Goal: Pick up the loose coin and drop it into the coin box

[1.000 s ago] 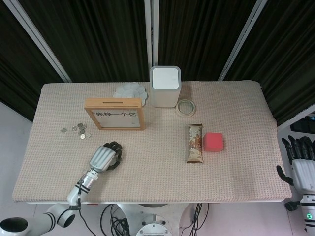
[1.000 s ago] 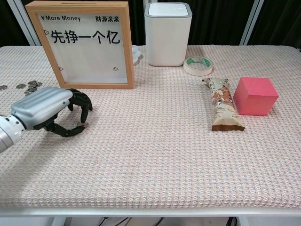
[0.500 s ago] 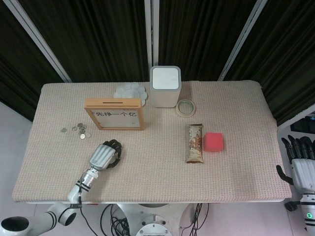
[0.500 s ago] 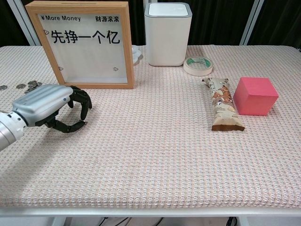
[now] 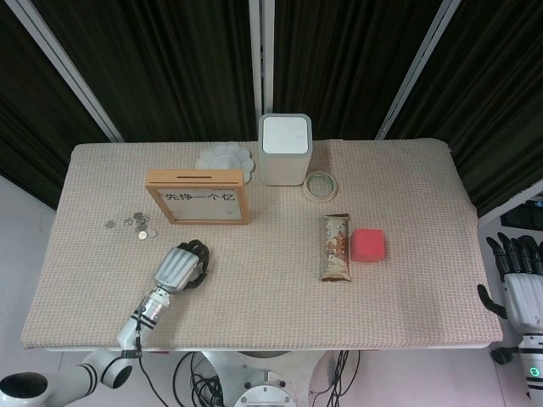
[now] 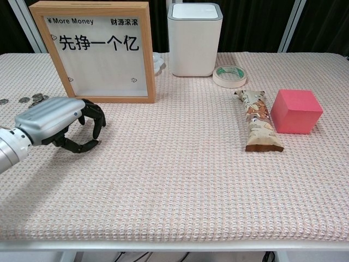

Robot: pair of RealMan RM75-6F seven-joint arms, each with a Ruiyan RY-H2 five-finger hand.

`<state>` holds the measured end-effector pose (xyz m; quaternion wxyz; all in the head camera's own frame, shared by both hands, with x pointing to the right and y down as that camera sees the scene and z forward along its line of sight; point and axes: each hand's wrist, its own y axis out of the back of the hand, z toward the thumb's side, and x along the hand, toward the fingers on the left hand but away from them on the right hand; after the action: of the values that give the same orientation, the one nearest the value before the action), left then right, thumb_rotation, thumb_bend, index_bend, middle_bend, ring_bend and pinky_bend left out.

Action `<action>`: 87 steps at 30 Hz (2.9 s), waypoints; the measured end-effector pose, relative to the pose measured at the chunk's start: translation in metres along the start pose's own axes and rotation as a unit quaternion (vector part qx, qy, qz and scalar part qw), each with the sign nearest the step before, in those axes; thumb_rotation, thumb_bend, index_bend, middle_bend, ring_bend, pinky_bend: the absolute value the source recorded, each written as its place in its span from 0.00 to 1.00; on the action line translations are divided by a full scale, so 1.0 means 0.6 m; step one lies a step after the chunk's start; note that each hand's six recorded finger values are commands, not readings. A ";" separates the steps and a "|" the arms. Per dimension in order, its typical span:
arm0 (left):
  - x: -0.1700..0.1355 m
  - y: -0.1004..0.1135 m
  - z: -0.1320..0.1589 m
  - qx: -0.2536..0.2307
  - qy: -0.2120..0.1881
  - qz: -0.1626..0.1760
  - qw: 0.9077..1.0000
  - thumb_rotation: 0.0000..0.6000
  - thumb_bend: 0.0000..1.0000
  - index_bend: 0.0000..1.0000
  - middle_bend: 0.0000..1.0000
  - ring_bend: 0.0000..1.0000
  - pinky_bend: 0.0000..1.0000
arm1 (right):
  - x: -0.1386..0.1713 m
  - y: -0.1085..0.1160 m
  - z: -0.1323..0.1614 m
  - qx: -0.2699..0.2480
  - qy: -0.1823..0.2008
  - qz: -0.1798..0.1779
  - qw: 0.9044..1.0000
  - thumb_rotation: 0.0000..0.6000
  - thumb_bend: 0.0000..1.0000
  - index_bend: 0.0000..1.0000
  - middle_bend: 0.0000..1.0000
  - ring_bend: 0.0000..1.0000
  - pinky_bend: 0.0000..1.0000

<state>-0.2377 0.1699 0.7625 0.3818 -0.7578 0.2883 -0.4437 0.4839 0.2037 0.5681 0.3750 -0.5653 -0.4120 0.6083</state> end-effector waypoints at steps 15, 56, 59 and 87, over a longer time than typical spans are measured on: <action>-0.107 0.078 0.015 -0.042 0.004 0.054 0.998 1.00 0.40 0.61 0.38 0.23 0.40 | 0.003 0.003 -0.001 -0.003 0.003 -0.004 1.000 1.00 0.29 0.00 0.00 0.00 0.00; 0.044 0.484 -0.060 -0.007 0.088 0.084 0.993 1.00 0.42 0.62 0.38 0.23 0.38 | 0.000 0.007 0.009 -0.006 0.004 -0.011 1.000 1.00 0.30 0.00 0.00 0.00 0.00; 0.072 0.490 -0.063 -0.022 0.094 0.062 0.993 1.00 0.42 0.62 0.38 0.23 0.38 | -0.001 0.005 0.010 -0.006 0.004 -0.009 1.000 1.00 0.30 0.00 0.00 0.00 0.00; 0.208 0.464 -0.050 0.021 0.081 -0.077 0.994 1.00 0.41 0.61 0.35 0.22 0.34 | -0.002 0.003 0.005 -0.015 -0.007 -0.012 1.000 1.00 0.30 0.00 0.00 0.00 0.00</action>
<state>-0.2371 -0.0876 0.5962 0.3379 -0.7313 0.2493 -0.5375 0.4810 0.2017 0.5672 0.3706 -0.5614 -0.4304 0.6019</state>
